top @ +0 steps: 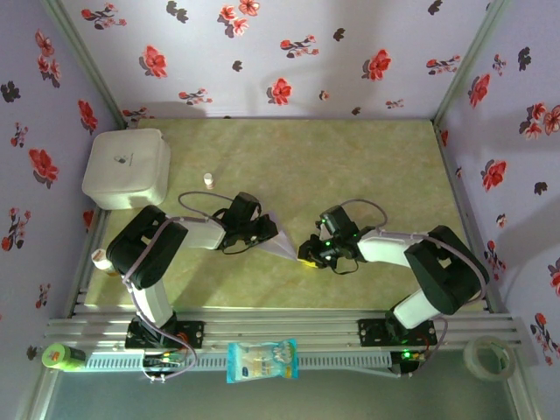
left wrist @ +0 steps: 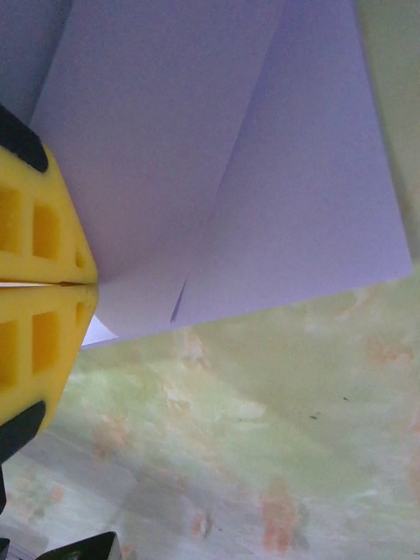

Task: Fold a paper plane with a square sheet of paper (pick it up from the middle)
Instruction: Turn over the paper at the center of the table, then rotate the paper at the center of the table, then fold the wing for the fifth time at the center of the table.

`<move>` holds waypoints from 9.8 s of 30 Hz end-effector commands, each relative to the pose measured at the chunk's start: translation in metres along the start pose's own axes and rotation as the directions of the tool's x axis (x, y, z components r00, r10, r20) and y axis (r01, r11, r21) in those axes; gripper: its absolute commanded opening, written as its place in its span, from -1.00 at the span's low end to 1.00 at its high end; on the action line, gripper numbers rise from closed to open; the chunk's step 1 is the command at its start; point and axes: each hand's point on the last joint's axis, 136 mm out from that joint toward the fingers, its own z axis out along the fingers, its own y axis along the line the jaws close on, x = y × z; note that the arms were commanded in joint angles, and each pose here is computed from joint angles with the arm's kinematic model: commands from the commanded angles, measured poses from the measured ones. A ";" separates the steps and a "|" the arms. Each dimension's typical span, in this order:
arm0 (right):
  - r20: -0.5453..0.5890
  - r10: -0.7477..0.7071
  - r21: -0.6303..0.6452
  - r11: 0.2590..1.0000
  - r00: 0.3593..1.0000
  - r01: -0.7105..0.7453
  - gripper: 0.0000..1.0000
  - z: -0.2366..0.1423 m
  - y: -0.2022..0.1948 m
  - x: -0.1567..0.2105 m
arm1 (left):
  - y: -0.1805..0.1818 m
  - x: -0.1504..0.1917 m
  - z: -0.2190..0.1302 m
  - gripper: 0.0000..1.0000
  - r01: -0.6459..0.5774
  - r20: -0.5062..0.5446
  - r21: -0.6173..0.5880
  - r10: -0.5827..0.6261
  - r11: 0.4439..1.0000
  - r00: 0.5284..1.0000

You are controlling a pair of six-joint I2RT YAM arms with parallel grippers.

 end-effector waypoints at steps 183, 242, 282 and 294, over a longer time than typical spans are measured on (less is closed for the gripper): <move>0.210 -0.129 -0.112 0.982 0.969 0.155 -0.65 -0.040 0.061 -0.083 | 0.030 -0.066 -0.203 0.67 0.017 0.441 0.020 -0.024 1.000 0.897; 0.315 0.106 -0.094 0.992 0.943 -0.080 -0.45 -0.024 0.017 -0.053 | -0.007 -0.007 0.042 -0.93 0.158 -0.074 -0.032 -0.160 0.987 0.984; 0.277 0.179 -0.097 0.983 0.944 -0.158 -0.27 -0.034 -0.005 -0.071 | 0.001 0.006 0.037 -0.93 0.149 -0.119 0.004 -0.148 0.989 0.982; 0.308 0.201 -0.082 0.979 0.930 -0.184 -0.35 -0.034 -0.015 -0.082 | 0.004 0.010 0.037 -0.97 0.154 -0.125 0.001 -0.152 0.988 0.980</move>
